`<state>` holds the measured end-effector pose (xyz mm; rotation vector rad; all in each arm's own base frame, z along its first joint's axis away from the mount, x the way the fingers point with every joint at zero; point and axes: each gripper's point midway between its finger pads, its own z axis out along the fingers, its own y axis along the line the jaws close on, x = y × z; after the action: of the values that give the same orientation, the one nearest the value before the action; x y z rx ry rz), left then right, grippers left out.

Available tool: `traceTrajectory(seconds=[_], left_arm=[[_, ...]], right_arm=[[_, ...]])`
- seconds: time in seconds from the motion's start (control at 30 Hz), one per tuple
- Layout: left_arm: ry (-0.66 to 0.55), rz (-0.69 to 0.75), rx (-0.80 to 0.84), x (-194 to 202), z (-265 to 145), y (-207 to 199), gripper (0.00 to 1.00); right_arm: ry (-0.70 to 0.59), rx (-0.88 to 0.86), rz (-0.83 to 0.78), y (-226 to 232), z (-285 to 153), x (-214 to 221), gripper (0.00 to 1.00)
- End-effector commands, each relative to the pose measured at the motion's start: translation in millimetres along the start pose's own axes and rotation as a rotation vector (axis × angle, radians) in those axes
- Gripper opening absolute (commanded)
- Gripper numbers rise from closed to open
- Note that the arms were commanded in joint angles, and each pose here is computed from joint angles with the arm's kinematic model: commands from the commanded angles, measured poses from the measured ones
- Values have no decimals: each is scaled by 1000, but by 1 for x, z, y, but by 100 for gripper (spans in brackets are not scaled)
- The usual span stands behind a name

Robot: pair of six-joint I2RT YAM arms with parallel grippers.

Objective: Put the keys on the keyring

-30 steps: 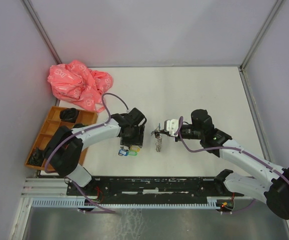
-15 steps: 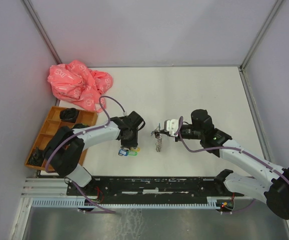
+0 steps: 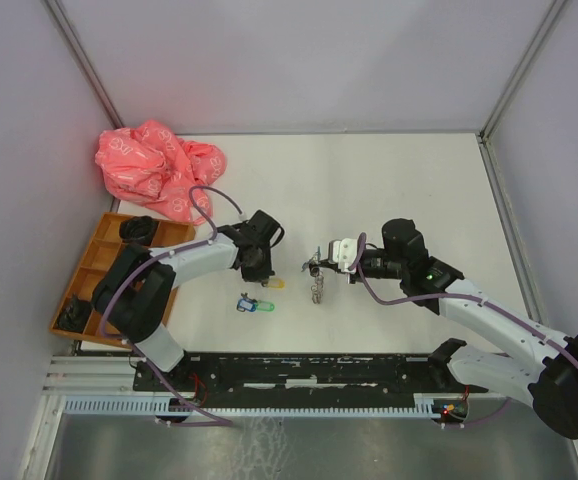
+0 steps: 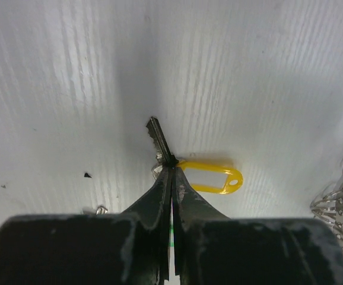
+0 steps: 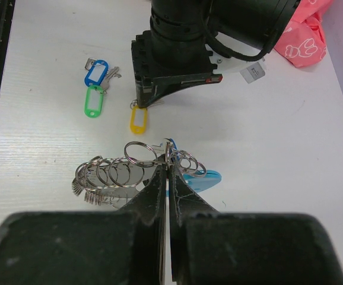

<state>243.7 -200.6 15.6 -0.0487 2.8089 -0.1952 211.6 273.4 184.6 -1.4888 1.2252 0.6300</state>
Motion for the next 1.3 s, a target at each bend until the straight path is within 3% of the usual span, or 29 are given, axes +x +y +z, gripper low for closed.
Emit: traceTrajectory(seconds=[0.0, 0.17, 0.4, 0.57, 0.97, 1.27], left_arm=[[-59, -84, -30, -27, 9, 14, 3], [-71, -73, -50, -40, 5, 23, 4], [-80, -89, -30, -35, -11, 25, 30], [-100, -113, -6, -35, -23, 23, 37], [-79, -117, 23, -34, -16, 15, 36], [-48, -108, 21, -28, -4, 11, 22]], right_arm=[[-61, 50, -53, -14, -3, -23, 1], [-61, 47, -53, -13, -3, -23, 1], [-61, 51, -55, -14, -3, -24, 1], [-61, 51, -54, -14, -3, -24, 1], [-61, 49, -55, -13, -3, -24, 1], [-61, 49, -54, -14, -3, -23, 1]])
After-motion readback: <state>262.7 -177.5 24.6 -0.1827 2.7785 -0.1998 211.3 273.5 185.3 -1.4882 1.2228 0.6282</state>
